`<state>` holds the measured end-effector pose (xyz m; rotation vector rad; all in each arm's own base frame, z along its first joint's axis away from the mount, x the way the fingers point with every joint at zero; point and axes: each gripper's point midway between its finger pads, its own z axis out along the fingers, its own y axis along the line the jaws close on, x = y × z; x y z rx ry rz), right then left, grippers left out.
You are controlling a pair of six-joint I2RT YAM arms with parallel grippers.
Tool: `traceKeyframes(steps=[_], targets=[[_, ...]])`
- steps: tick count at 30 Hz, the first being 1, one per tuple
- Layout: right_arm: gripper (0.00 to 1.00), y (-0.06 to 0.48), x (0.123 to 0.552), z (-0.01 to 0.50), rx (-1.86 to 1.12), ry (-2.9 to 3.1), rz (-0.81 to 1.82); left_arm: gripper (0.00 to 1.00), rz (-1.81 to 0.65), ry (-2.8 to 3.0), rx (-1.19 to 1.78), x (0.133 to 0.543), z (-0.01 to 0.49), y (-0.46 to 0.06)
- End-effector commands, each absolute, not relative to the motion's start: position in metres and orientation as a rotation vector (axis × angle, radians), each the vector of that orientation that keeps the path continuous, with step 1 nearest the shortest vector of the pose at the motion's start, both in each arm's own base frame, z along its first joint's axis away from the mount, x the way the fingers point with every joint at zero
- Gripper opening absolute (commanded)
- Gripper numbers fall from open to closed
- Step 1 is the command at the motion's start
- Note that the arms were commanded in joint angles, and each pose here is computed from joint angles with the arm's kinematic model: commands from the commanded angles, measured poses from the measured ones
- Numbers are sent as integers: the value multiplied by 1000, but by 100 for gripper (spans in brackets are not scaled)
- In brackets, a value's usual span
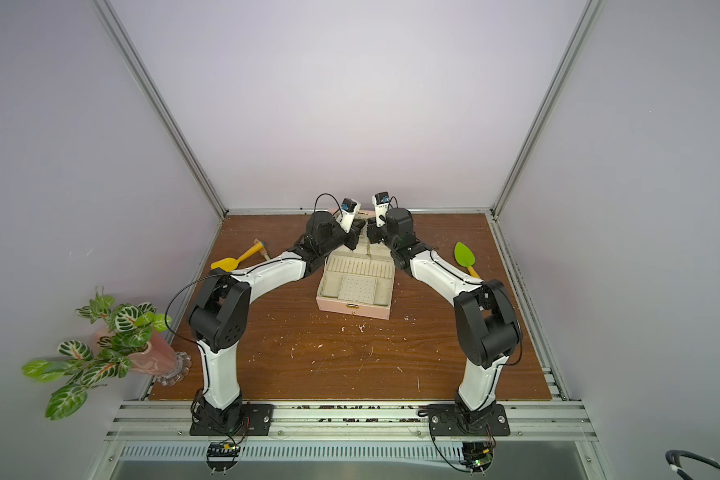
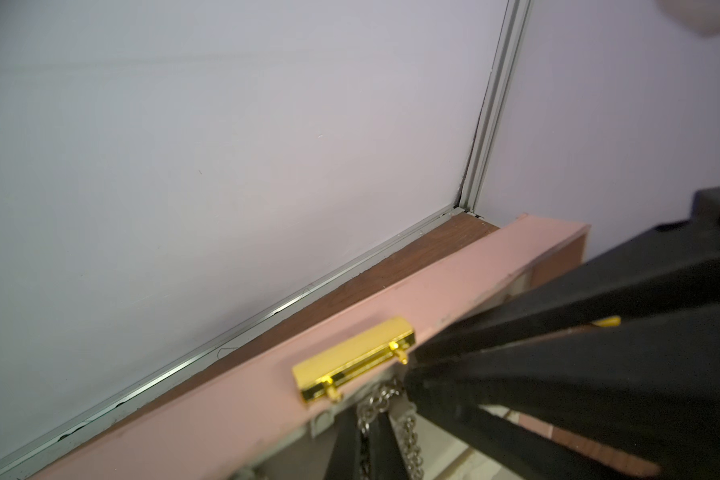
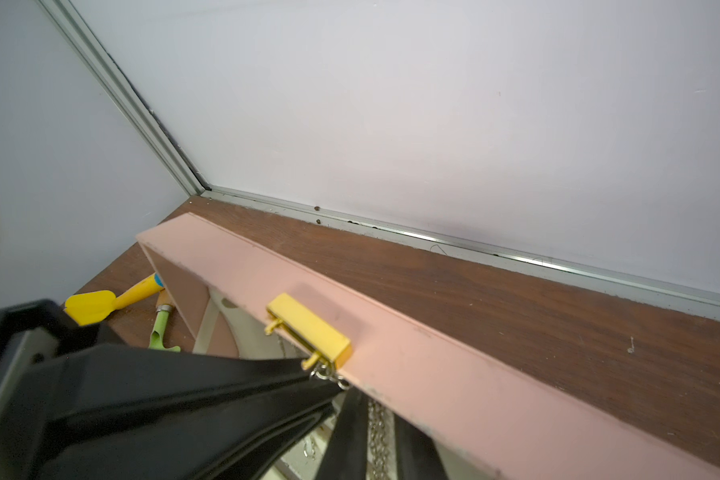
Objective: Put jewelry chain into jewelry box
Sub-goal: Hang the necklace on the jewelry box clasp, then close the fastener on the jewelry box.
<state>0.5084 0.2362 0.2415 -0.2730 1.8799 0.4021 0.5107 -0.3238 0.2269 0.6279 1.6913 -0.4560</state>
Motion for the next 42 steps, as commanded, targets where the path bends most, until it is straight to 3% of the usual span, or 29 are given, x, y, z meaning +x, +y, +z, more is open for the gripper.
traceKeyframes(steps=[1,14,22,27,33,42], targets=[[18,232,511,253,-248,1862,410,8,-439,1693,605,521,230,-321],[27,221,466,264,-290,1831,509,21,-429,1726,591,518,222,-316],[43,208,429,295,-411,1716,491,29,-443,1710,605,504,230,-311],[57,207,440,317,-568,1690,389,37,-483,1663,630,480,247,-306],[82,230,459,314,-893,1671,310,49,-522,1638,684,450,244,-300],[87,252,485,299,-1249,1689,234,56,-571,1633,713,417,229,-286]])
